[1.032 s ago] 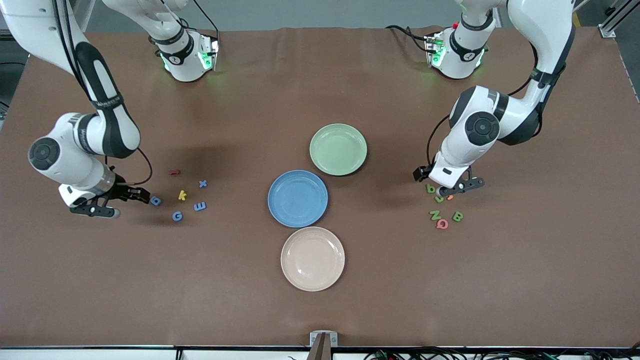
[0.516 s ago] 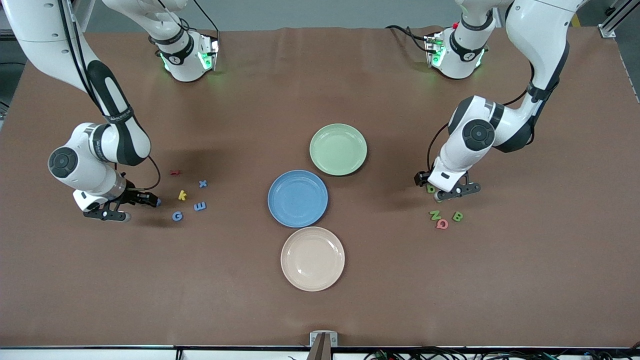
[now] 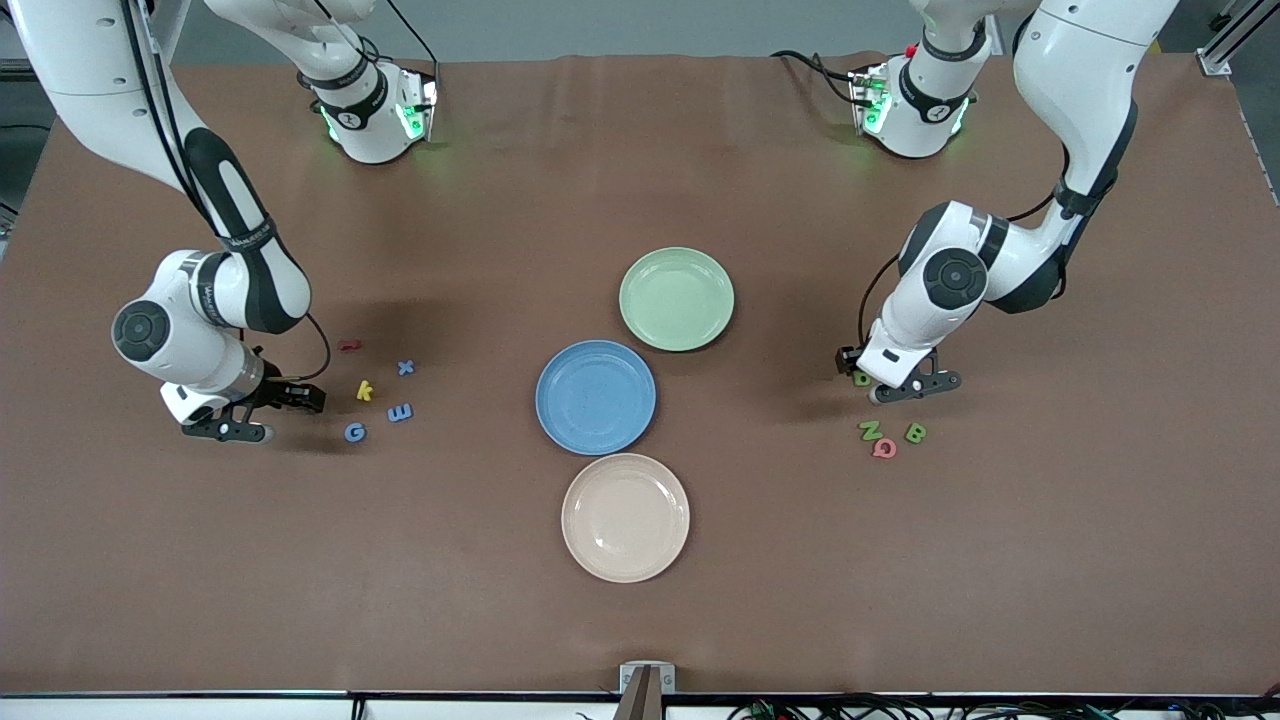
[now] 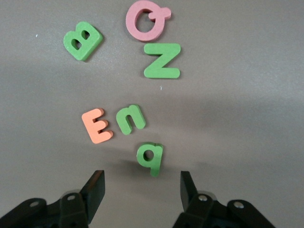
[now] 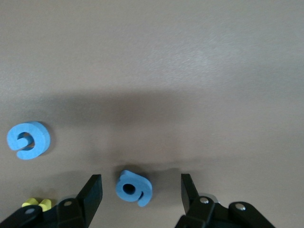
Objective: Sort letters by color into matching plates
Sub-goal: 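Grasp green d with the left gripper while the right gripper grasps blue e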
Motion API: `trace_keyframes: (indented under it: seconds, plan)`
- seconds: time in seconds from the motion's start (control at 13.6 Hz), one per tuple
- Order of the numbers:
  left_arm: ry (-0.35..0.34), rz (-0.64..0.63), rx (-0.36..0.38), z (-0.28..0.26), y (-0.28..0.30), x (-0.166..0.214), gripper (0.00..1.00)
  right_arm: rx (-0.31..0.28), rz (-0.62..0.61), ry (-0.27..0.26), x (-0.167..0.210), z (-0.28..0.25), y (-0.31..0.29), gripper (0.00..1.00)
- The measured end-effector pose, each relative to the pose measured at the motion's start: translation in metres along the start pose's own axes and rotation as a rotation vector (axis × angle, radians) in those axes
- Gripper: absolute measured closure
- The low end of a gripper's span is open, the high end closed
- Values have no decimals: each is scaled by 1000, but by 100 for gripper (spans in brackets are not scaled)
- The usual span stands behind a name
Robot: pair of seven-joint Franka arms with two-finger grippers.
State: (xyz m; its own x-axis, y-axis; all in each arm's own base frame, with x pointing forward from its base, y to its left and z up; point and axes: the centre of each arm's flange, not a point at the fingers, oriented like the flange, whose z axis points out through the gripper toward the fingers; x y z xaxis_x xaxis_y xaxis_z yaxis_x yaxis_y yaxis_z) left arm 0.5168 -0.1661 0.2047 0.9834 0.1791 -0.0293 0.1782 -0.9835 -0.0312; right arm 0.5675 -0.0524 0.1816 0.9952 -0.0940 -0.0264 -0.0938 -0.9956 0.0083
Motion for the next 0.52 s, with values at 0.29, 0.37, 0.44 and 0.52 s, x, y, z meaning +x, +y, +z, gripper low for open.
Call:
trace_keyframes:
  seconds: [0.29,0.37,0.44,0.52]
  plan:
    - [0,-1,-22,14,2,0,32,1,-4,-9,-1,5,-2,24]
    - [-1,-1,-28,18,3,0,33,1,-4,-10,-1,6,-2,26]
    - [-2,-1,-34,22,3,0,33,1,-4,-12,-2,6,-2,27]
    - [-2,-1,-39,25,4,0,33,1,-4,-15,-2,7,-2,27]
